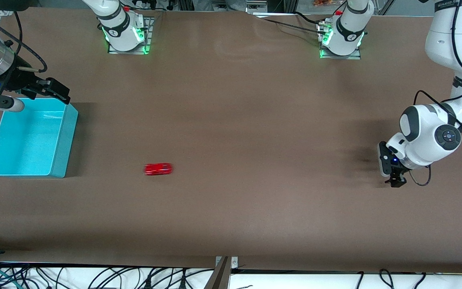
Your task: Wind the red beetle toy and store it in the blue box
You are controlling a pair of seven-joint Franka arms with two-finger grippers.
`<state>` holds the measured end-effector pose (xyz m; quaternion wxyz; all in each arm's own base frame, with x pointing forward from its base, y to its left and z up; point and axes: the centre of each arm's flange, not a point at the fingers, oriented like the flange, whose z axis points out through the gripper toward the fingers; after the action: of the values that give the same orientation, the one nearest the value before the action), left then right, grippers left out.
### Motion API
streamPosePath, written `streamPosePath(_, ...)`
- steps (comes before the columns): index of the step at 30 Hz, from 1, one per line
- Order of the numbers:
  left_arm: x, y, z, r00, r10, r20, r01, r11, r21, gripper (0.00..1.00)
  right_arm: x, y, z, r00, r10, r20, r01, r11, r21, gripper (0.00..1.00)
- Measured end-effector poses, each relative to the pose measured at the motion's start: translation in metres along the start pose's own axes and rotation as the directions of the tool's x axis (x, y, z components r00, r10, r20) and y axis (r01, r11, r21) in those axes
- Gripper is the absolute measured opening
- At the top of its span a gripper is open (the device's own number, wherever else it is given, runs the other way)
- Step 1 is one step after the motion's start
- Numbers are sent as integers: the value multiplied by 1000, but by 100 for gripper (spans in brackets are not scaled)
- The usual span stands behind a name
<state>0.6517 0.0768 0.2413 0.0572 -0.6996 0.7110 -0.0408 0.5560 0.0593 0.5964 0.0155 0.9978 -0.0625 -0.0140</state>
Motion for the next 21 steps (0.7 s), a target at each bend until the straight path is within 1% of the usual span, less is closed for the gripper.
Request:
streamPosePath(3,8,-10,-26,997,-54,-50,56,997,45,100,0,0,0,1000,0,0,0,1000,0,100)
streamPosePath(6,13,-15,-49,991,-104,-90,111,991,74,100,0,0,0,1000,0,0,0,1000,0,100)
streamPosePath(9,16,-16,-64,983,-148,-113,157,985,74,100,0,0,0,1000,0,0,0,1000,0,100)
streamPosePath(12,20,-16,-74,965,-216,-146,227,972,61,100,0,0,0,1000,0,0,0,1000,0,100)
streamPosePath(15,24,-16,-81,936,-295,-190,307,951,36,100,0,0,0,1000,0,0,0,1000,0,100)
streamPosePath(18,24,-15,-91,892,-387,-235,399,917,4,100,0,0,0,1000,0,0,0,1000,0,100)
streamPosePath(21,21,-15,-104,842,-476,-256,488,873,-19,100,0,0,0,1000,0,0,0,1000,0,100)
